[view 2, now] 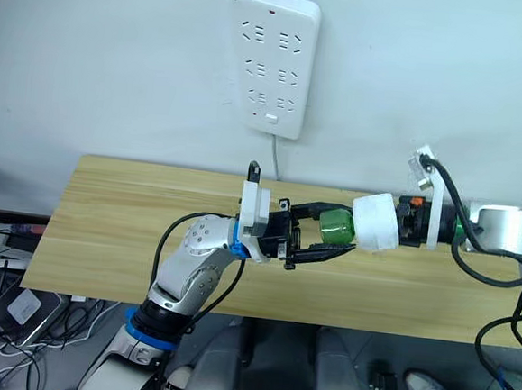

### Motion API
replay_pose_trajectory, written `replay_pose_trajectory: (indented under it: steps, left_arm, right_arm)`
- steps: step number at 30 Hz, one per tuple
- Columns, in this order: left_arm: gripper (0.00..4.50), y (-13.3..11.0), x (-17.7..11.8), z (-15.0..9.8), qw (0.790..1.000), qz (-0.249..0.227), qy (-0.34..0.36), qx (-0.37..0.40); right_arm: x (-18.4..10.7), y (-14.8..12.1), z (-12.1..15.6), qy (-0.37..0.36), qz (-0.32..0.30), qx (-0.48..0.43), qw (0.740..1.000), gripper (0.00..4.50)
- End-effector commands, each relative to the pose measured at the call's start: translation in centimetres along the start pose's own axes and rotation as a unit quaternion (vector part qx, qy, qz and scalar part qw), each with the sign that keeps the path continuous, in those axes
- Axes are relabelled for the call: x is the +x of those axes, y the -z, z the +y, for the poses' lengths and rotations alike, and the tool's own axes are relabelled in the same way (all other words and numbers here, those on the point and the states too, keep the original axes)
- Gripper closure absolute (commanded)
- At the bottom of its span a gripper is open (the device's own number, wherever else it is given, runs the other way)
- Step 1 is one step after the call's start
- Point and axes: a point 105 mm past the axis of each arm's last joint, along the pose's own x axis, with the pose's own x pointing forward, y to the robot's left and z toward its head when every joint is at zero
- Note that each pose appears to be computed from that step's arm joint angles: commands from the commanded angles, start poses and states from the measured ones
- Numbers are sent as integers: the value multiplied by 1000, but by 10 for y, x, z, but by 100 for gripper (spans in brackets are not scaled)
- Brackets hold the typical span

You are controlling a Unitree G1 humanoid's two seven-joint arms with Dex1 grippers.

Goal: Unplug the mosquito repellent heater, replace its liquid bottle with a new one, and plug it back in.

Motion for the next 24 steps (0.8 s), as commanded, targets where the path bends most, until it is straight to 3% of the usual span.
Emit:
replay_pose_trajectory:
  steps: [1, 7, 16, 24]
  left_arm:
    - [224, -7, 2, 0, 1000, -9, -6, 8]
    - [224, -3, 0, 3, 1000, 0, -11, 11]
    - [224, 7, -1, -5, 1000, 19, 9, 11]
    - [224, 6, 0, -2, 1000, 20, 8, 12]
  right_arm:
    - [-7, 6, 24, -45, 17, -25, 999, 444]
    - [-18, 19, 48, -98, 34, -6, 995, 444]
    - [-21, 10, 71, -148, 15, -15, 989, 444]
    - [-16, 16, 71, -130, 20, -24, 991, 444]
